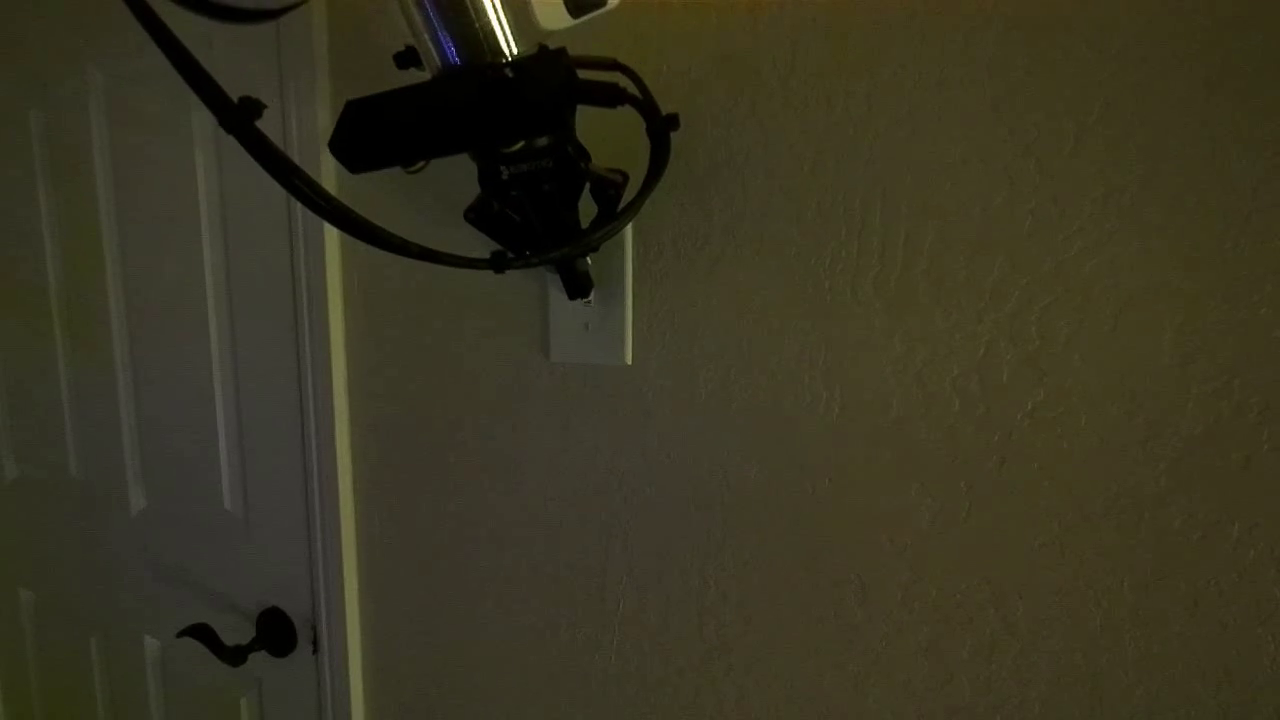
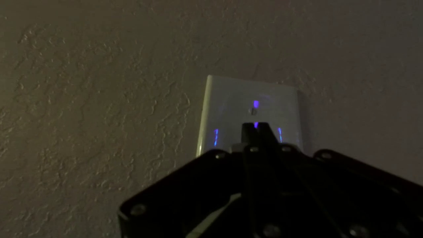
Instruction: Turn off the light switch
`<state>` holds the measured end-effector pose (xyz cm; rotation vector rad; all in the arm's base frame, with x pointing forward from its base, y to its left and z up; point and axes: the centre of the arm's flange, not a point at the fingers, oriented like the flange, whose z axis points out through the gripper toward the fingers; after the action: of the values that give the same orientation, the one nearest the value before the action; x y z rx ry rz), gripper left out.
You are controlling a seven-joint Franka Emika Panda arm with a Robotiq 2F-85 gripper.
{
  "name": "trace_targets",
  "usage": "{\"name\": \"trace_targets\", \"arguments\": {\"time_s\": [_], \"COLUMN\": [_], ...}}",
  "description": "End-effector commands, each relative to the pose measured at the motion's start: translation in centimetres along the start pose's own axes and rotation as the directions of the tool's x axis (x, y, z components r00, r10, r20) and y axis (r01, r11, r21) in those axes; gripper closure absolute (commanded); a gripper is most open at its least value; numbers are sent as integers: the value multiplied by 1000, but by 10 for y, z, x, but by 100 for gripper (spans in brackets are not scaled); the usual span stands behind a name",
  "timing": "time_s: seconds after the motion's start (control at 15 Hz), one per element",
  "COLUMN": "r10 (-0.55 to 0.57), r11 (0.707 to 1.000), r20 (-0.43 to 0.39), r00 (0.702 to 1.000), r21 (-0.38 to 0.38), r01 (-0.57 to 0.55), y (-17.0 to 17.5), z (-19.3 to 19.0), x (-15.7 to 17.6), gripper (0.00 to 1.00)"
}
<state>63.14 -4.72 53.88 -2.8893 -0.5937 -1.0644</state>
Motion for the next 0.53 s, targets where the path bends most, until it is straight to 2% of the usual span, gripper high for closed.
{"name": "trace_targets", "arguments": {"time_s": [0.0, 0.27, 0.47], "r10": [-2, 3, -3], "r11": [1000, 1000, 1000], "r20": [13, 32, 109], "r00": [1000, 999, 994], "r21": [5, 4, 10], "r01": [2, -3, 2], "y": [-4, -8, -13], "z": [-5, -7, -9], "x": [-13, -19, -22], "gripper": [94, 94, 94]}}
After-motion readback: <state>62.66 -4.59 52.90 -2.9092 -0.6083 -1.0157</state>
